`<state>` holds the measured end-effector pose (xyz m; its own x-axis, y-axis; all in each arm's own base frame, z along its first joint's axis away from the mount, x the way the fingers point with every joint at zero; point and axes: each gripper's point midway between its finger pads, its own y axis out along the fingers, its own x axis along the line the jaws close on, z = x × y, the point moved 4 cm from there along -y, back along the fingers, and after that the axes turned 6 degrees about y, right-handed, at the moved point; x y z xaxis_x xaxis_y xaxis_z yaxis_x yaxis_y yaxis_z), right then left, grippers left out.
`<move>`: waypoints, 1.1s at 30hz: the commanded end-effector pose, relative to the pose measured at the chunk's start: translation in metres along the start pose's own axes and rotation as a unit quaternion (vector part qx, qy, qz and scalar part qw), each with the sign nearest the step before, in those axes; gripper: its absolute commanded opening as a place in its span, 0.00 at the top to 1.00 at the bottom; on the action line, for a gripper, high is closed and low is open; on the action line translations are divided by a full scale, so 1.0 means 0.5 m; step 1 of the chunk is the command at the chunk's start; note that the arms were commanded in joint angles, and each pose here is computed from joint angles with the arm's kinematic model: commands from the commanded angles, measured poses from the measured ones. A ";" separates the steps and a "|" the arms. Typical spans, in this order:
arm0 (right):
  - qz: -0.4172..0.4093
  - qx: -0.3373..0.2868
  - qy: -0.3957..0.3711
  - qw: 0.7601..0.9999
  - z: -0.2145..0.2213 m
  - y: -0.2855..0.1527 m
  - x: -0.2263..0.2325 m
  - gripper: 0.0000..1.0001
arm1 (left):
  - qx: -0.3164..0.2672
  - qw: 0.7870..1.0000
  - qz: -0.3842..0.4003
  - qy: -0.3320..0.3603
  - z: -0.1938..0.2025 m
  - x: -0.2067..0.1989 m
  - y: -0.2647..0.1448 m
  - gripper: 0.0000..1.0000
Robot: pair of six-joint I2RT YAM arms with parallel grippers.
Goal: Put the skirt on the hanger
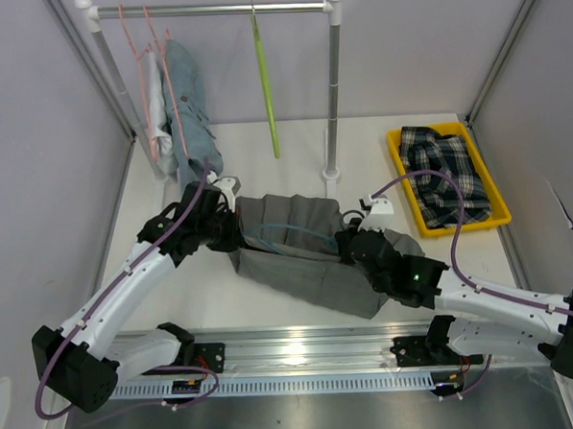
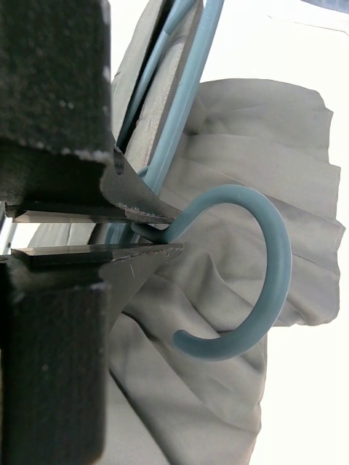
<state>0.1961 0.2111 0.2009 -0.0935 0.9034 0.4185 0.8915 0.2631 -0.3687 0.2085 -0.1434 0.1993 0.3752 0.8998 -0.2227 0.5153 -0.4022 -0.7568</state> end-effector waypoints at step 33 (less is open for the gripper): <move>0.106 0.085 -0.217 0.967 0.115 -0.016 -0.104 1.00 | -0.034 0.983 -0.181 0.027 -0.071 0.115 0.003 1.00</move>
<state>0.1852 0.2352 0.1888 -0.1255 0.9167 0.3795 0.8770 0.2813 -0.3896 0.2272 -0.1292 0.1829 0.3299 0.9420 -0.0612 0.5287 -0.2381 -0.8147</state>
